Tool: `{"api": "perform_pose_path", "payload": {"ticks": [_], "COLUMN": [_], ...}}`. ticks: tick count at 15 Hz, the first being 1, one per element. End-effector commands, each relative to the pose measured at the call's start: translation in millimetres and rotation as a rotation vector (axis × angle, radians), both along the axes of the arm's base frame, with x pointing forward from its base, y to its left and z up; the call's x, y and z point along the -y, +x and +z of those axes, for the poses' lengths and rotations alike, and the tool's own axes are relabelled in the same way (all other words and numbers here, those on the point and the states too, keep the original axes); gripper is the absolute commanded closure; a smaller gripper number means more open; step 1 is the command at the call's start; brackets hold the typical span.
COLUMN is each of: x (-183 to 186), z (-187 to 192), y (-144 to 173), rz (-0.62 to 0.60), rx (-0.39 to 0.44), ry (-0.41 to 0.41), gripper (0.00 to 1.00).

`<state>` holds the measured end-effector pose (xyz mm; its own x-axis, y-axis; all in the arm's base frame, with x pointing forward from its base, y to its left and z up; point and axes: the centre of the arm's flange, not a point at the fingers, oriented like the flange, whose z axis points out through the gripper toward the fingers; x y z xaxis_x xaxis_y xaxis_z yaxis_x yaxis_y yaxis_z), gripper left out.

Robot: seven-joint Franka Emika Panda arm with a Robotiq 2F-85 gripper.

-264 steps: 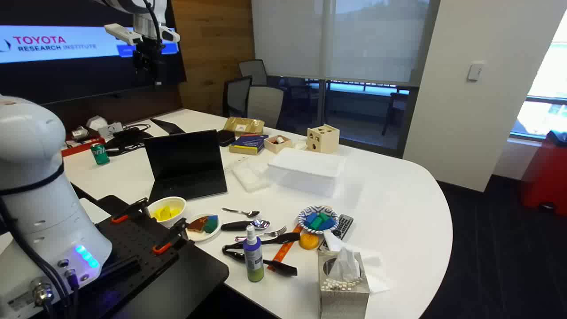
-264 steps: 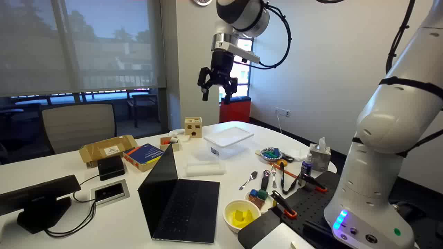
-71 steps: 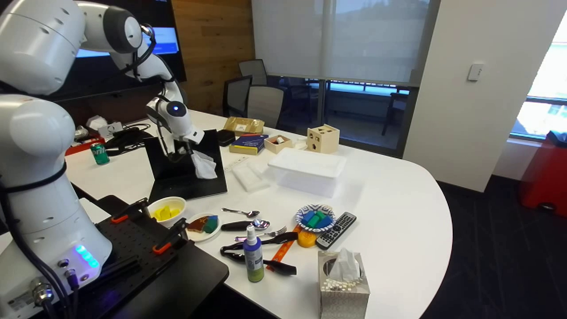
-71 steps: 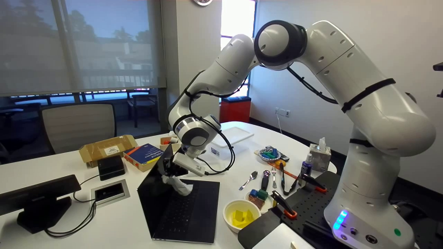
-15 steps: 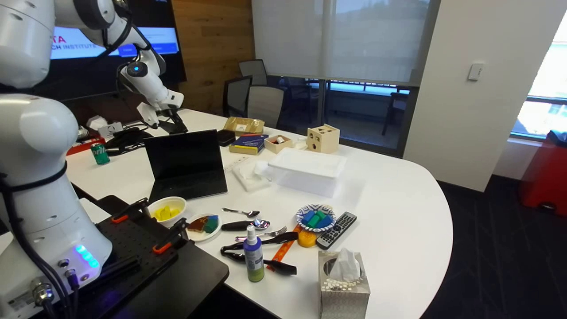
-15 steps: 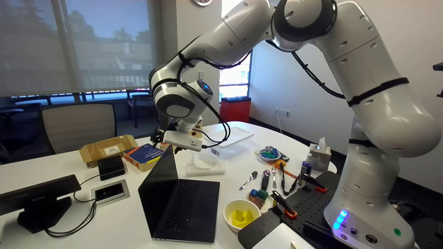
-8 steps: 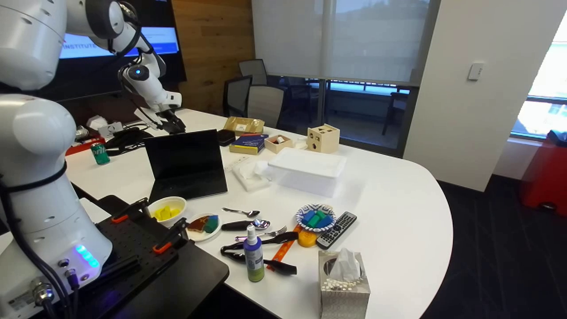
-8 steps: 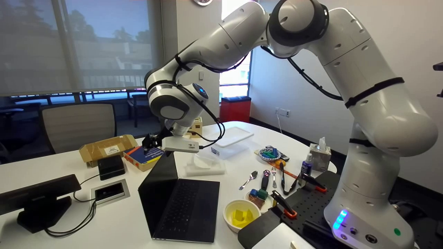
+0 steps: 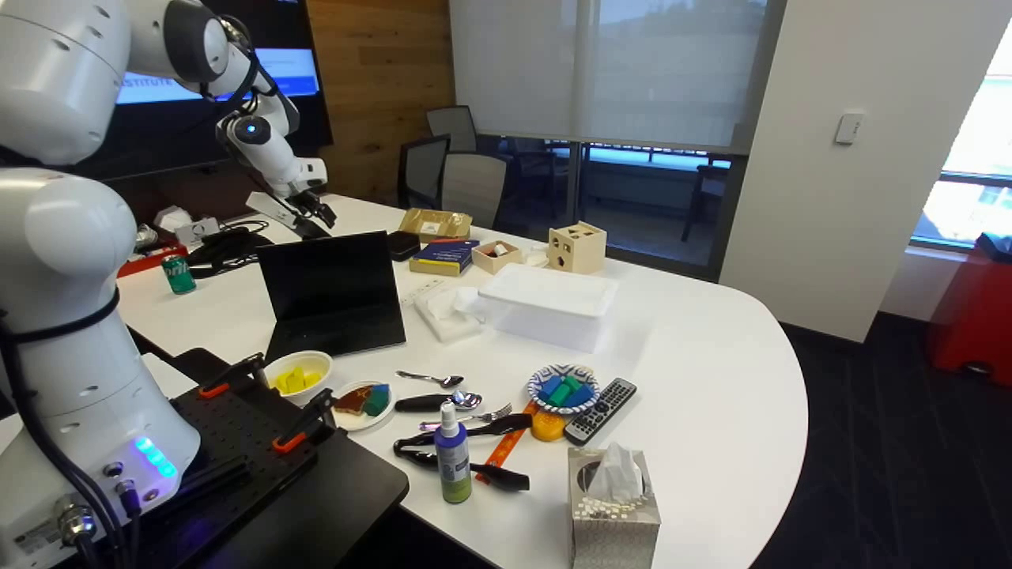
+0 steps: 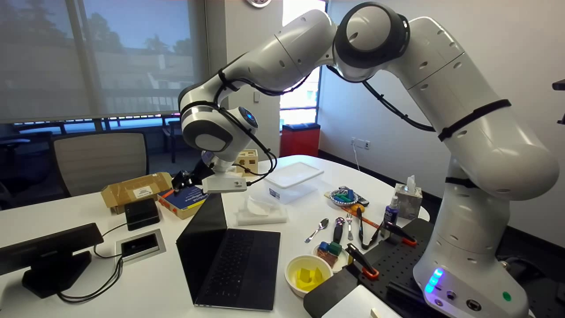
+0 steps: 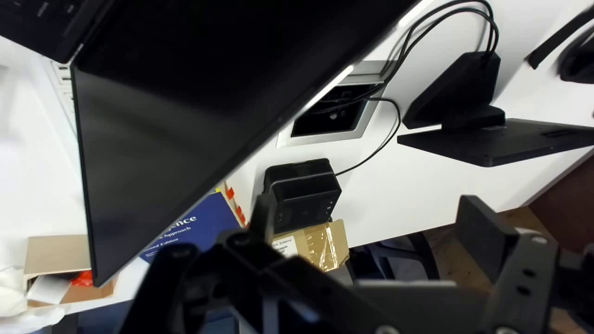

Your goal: Use the tissue to clean the laptop's screen

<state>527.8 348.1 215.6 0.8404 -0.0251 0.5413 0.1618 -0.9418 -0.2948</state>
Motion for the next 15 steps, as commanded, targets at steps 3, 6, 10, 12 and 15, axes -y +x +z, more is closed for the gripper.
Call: {"api": "perform_pose_path", "payload": {"ticks": [3, 6, 10, 12, 15], "x": [-35.2, -35.9, -33.3, -29.3, -18.1], "z": [3.4, -2.9, -5.8, -12.3, -26.4], "y": [62.5, 59.0, 50.3, 43.7, 31.0], "rz": [0.07, 0.089, 0.04, -0.011, -0.104], "rx": [-0.034, -0.04, -0.082, -0.11, -0.165], "ry": [-0.069, -0.096, -0.121, -0.141, -0.184], "gripper": [0.0, 0.0, 0.0, 0.0, 0.0]}}
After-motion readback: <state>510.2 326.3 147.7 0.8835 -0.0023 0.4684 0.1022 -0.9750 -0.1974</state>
